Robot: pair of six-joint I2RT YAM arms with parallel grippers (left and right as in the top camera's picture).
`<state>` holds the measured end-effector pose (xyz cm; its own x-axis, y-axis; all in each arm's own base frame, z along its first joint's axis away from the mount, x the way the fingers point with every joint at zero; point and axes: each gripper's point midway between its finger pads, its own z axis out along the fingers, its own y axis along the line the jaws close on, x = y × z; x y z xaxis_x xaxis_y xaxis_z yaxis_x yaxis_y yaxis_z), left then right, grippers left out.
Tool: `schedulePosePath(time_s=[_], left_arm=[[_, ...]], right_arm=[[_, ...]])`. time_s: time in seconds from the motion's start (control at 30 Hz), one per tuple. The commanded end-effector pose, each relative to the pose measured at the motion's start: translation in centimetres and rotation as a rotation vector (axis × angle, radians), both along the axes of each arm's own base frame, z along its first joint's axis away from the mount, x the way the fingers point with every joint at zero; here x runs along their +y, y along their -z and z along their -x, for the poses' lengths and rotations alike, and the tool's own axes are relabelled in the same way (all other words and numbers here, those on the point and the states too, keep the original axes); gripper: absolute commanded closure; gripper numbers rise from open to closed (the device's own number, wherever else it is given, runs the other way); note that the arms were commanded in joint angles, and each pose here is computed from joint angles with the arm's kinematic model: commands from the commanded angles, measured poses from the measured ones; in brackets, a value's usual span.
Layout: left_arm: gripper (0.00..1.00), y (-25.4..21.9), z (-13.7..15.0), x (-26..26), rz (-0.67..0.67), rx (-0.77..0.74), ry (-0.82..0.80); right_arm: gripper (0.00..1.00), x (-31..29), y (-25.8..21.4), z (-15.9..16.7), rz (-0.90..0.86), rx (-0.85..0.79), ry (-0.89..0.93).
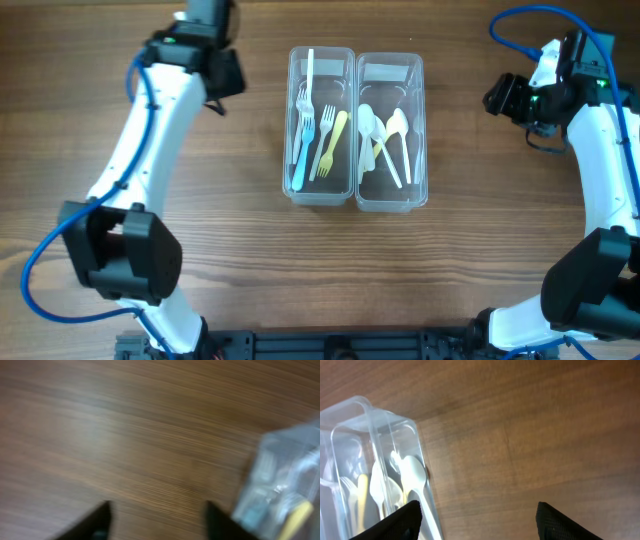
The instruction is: Pack container
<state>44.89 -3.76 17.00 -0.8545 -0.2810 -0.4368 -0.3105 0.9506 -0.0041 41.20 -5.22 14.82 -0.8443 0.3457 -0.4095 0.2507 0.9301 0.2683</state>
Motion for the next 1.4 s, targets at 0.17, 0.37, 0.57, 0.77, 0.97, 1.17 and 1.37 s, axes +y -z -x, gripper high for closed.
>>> schedulePosePath(time_s=[0.17, 0.37, 0.57, 0.77, 0.97, 1.17, 1.37], left_arm=[[0.00, -0.3, 0.7, 5.2, -0.005, 0.015, -0.126], [0.00, -0.3, 0.7, 5.2, -0.005, 0.015, -0.125], [0.00, -0.3, 0.7, 5.2, -0.005, 0.015, -0.125], [0.00, -0.3, 0.7, 5.2, -0.005, 0.015, -0.125], [0.00, -0.3, 0.7, 5.2, -0.005, 0.015, -0.125], [0.00, -0.3, 0.7, 5.2, -0.005, 0.015, -0.125], [0.00, -0.3, 0.7, 5.2, -0.005, 0.015, -0.125]], right_arm=[[0.27, 1.4, -8.6, -2.4, 0.100, -0.274, -0.261], [0.23, 2.6, -20.8, 0.6, 0.184, -0.556, -0.290], [0.01, 3.8, -28.7, 6.0, 0.268, -0.773, -0.284], [0.00, 4.9, -31.8, 11.1, 0.298, -0.859, -0.279], [0.00, 5.1, -31.4, 13.9, 0.311, -0.825, -0.261], [0.00, 5.6, -31.9, 14.5, 0.322, -0.854, -0.296], [0.00, 7.6, -31.6, 13.9, 0.271, -0.972, -0.395]])
